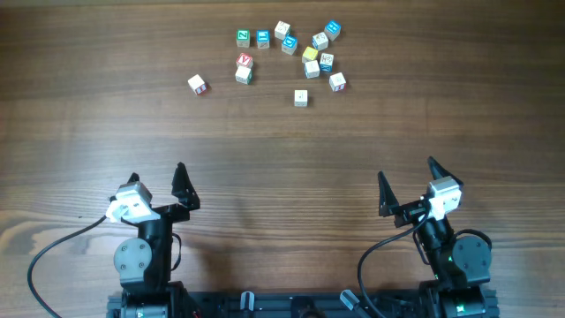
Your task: Form a horizontal line
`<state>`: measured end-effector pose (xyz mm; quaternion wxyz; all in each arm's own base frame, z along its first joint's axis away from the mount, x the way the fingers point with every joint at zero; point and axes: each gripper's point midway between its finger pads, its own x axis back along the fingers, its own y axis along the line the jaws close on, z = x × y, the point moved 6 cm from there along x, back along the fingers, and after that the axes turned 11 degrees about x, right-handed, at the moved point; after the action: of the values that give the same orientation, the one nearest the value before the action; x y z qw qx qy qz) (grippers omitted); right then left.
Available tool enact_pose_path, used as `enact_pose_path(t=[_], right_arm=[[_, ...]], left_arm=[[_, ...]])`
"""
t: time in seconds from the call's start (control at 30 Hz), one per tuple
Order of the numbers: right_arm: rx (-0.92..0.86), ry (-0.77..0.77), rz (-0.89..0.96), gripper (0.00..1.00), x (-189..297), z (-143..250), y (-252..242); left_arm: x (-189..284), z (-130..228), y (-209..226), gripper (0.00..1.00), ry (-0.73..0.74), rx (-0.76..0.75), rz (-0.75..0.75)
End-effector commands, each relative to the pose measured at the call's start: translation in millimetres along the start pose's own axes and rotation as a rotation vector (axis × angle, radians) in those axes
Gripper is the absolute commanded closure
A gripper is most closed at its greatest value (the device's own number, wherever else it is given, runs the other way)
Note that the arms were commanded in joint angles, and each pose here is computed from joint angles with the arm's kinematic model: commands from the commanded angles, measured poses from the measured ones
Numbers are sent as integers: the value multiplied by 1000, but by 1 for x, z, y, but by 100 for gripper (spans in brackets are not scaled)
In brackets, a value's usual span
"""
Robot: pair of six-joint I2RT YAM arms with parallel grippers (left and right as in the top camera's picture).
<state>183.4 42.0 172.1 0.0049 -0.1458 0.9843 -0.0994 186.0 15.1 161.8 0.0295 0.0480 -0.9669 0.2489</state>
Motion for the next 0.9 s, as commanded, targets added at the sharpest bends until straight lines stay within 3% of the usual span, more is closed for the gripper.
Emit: enact_pose_path(t=[0.0,0.37,0.53,0.73,0.87], right_arm=[[9,2,-9,0,0,1,1],[9,2,-9,0,0,1,1],[9,2,-9,0,0,1,1],[9,2,-9,0,0,1,1],[9,2,-9,0,0,1,1]], left_arm=[[0,2,-2,0,6,-21,20],[0,-5,-2,0,-40,-21,10],[5,-21,-27,0,-68,-29,166],[42,-104,-79,0,-65,-38,226],[35,-161,-120,0,151,-50,203]])
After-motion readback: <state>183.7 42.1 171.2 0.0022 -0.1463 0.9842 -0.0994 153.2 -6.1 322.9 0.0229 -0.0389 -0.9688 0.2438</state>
